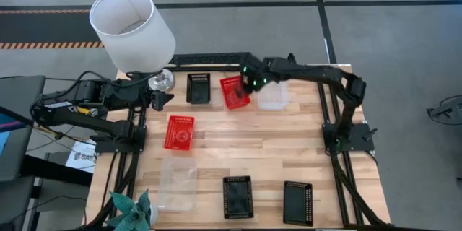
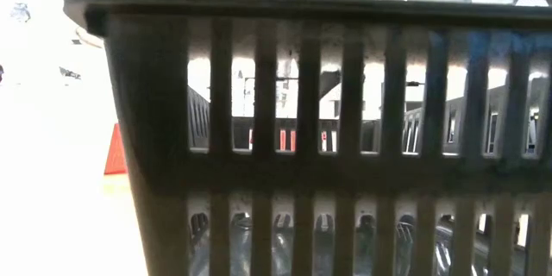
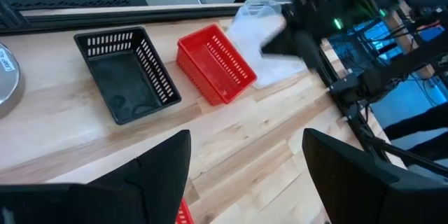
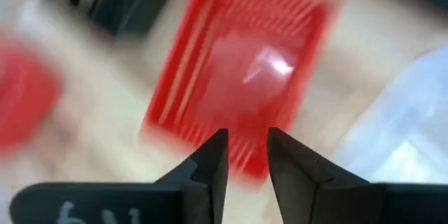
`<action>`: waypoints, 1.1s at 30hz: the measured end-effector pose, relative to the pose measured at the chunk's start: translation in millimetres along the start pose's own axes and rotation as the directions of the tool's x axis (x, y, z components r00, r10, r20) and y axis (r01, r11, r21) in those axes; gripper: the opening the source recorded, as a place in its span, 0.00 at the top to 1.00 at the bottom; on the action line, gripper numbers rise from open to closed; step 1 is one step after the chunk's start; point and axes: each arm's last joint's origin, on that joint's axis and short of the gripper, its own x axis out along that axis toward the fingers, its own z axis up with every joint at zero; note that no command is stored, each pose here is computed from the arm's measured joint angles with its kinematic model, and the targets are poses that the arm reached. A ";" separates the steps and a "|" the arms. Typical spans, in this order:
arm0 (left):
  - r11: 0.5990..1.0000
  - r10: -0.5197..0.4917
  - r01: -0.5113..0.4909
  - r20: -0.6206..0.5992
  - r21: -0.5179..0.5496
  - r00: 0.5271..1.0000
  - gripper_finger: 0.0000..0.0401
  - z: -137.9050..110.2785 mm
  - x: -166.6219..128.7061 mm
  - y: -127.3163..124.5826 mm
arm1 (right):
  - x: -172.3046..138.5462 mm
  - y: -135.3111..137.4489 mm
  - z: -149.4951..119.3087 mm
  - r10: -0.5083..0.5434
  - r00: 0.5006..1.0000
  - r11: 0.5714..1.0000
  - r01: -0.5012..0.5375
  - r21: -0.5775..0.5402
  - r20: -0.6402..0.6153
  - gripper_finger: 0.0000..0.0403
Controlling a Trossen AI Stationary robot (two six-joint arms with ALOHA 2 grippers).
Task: Stack baskets by color
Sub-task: Stack the bottom right black bin on the top black bin
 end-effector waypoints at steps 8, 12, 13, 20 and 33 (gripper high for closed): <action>0.999 -0.026 0.028 -0.073 0.032 0.997 0.35 -2.8 4.2 -3.6 | -62.1 57.8 -109.4 -0.162 0.917 0.981 0.109 -0.162 -0.364 0.71; 0.999 -0.017 0.019 -0.056 0.032 0.998 0.35 -2.3 6.0 -4.8 | -107.8 80.8 -174.1 -0.258 0.893 0.966 0.249 -0.074 -0.368 0.69; 0.999 -0.016 0.018 -0.051 0.032 0.999 0.35 -2.0 5.9 -4.8 | -119.1 84.1 -189.9 -0.273 0.891 0.960 0.277 -0.042 -0.362 0.68; 0.999 -0.022 0.023 -0.041 0.028 0.999 0.35 -1.4 5.6 -5.3 | -174.5 95.2 -288.9 -0.283 0.879 0.898 0.383 0.216 -0.383 0.53; 0.999 -0.001 0.004 0.065 -0.045 0.998 0.35 3.1 5.7 -7.2 | -153.6 123.2 -383.2 -0.336 0.774 0.793 0.540 0.283 -0.536 0.43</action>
